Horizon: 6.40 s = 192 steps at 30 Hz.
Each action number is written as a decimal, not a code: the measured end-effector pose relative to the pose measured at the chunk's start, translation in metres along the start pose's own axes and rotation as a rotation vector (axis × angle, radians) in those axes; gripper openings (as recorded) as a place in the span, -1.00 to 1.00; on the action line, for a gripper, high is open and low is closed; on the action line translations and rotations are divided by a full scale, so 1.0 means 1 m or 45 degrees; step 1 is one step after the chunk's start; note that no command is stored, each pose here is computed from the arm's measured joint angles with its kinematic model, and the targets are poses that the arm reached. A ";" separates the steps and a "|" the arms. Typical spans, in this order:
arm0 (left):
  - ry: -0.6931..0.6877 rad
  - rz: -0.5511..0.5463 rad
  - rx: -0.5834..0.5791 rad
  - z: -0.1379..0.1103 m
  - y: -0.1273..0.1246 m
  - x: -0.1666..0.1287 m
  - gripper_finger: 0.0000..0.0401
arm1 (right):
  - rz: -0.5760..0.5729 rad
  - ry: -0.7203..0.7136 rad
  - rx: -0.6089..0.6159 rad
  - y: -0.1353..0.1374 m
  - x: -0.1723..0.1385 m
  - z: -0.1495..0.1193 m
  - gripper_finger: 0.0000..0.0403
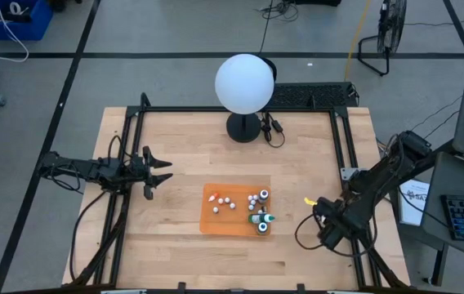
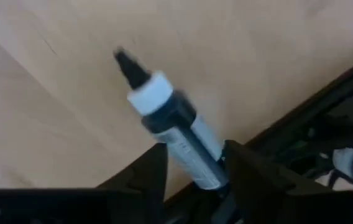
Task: Pick & Place food coloring
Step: Put the large black food coloring bottle into the orange container
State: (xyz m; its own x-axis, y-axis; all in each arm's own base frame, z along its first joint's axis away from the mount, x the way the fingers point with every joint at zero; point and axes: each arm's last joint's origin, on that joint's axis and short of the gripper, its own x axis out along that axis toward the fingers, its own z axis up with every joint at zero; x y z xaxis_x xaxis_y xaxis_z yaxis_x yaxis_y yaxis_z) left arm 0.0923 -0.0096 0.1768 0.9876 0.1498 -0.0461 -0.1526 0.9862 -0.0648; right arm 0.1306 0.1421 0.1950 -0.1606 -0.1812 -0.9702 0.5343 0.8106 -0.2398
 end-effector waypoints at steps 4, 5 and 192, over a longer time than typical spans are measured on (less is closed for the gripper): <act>0.000 0.000 0.000 0.000 0.000 0.000 -0.07 | 0.056 0.108 -0.059 0.000 0.026 -0.002 -0.07; 0.000 0.000 0.000 0.000 0.000 0.000 -0.07 | 0.077 0.134 -0.057 0.000 0.031 -0.002 -0.03; 0.016 -0.331 0.536 0.108 -0.104 0.242 -0.42 | 0.676 -1.964 -0.596 0.000 -0.052 0.127 0.12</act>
State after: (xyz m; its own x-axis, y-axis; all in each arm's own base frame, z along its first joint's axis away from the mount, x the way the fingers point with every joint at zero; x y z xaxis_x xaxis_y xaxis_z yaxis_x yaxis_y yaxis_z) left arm 0.3509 -0.0681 0.2801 0.9902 -0.1036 -0.0938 0.1292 0.9343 0.3323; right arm 0.2443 0.0811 0.2417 0.9907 0.0401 -0.1298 -0.0591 0.9876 -0.1458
